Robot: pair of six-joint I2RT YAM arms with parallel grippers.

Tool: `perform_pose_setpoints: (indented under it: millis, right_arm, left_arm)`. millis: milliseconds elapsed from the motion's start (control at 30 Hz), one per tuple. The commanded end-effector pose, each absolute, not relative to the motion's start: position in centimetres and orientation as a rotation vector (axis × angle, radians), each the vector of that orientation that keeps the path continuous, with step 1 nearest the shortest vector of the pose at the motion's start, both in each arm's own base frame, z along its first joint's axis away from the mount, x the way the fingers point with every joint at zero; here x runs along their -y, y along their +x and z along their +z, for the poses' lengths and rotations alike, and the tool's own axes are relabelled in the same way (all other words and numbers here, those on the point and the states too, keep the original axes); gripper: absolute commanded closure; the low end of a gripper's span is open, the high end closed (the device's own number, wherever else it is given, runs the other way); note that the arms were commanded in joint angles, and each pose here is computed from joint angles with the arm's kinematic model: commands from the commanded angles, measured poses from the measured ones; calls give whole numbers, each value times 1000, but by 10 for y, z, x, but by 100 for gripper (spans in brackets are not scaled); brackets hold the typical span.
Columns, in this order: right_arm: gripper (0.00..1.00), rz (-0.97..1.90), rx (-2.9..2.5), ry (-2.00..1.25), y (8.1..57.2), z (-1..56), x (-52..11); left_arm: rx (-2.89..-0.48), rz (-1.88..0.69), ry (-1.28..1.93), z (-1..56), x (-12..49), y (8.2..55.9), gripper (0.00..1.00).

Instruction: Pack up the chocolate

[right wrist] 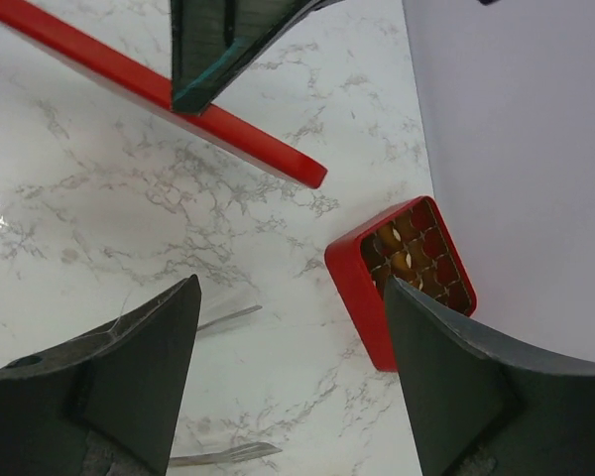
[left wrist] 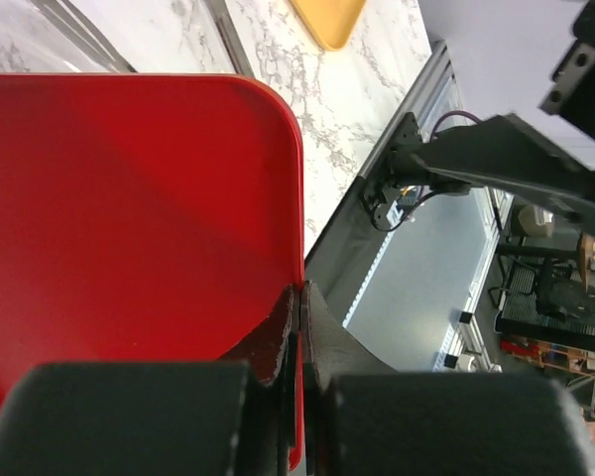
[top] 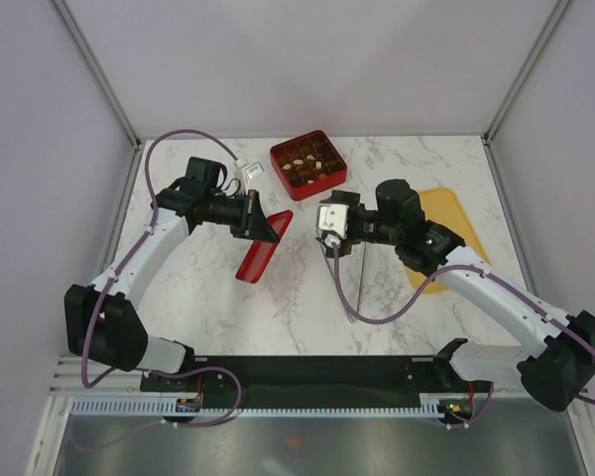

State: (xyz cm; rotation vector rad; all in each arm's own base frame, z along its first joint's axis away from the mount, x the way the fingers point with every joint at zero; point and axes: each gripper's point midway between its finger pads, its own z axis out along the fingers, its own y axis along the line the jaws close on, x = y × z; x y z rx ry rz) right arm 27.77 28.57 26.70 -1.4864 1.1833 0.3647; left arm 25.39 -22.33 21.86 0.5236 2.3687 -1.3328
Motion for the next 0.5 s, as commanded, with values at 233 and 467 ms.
perform_pose_setpoints:
  millis: [233, 467]
  right_arm:
    - [22, 127, -884, -1821, 265, 263, -325]
    - [22, -21, -806, -1897, 272, 260, -345]
  left_arm:
    - [-2311, -1434, 545, 247, 230, 235, 98]
    - [-2313, -1455, 572, 246, 236, 231, 98]
